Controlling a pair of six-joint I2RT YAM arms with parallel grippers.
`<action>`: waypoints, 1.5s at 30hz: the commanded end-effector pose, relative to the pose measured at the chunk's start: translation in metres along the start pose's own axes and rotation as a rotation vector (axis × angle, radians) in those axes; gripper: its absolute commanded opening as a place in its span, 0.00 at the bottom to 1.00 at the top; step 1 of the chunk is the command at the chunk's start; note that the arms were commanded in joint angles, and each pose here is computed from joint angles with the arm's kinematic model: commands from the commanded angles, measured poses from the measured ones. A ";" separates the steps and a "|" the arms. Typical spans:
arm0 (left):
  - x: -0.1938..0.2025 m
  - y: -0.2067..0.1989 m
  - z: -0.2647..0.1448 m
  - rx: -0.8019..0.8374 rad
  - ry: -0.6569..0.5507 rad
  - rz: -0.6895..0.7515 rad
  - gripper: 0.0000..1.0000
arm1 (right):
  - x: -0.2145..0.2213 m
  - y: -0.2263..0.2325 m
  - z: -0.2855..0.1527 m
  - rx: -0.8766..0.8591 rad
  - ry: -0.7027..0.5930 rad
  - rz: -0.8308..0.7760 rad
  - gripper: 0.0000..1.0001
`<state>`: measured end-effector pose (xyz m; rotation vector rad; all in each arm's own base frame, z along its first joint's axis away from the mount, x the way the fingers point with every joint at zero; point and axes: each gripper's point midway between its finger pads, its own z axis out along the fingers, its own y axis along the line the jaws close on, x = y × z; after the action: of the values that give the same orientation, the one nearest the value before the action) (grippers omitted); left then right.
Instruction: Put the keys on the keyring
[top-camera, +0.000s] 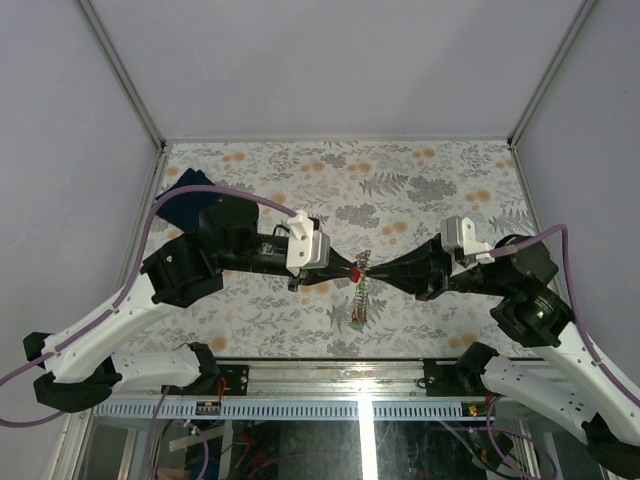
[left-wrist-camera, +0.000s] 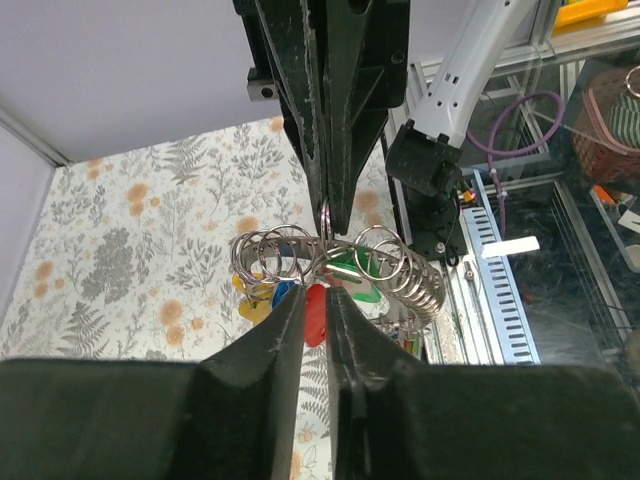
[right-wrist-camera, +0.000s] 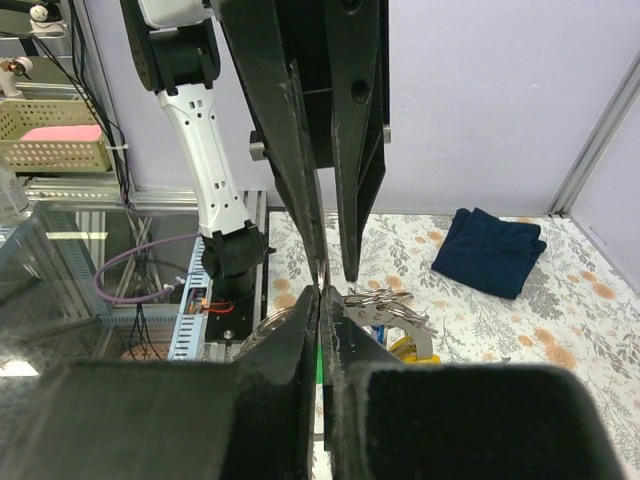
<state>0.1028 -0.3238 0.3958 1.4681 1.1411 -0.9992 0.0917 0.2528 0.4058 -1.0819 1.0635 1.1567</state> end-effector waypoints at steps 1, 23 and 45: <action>-0.021 -0.002 -0.005 -0.004 -0.090 0.026 0.18 | -0.037 0.005 -0.003 -0.007 -0.102 -0.106 0.00; -0.040 -0.019 0.003 0.108 -0.226 0.022 0.27 | -0.055 0.017 -0.005 -0.067 -0.149 -0.142 0.00; -0.032 -0.019 0.009 0.115 -0.211 0.017 0.27 | -0.059 0.014 -0.004 -0.053 -0.164 -0.131 0.00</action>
<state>0.0767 -0.3325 0.4153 1.4347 0.9725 -1.1897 0.0786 0.2507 0.4185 -1.1151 0.9777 1.1845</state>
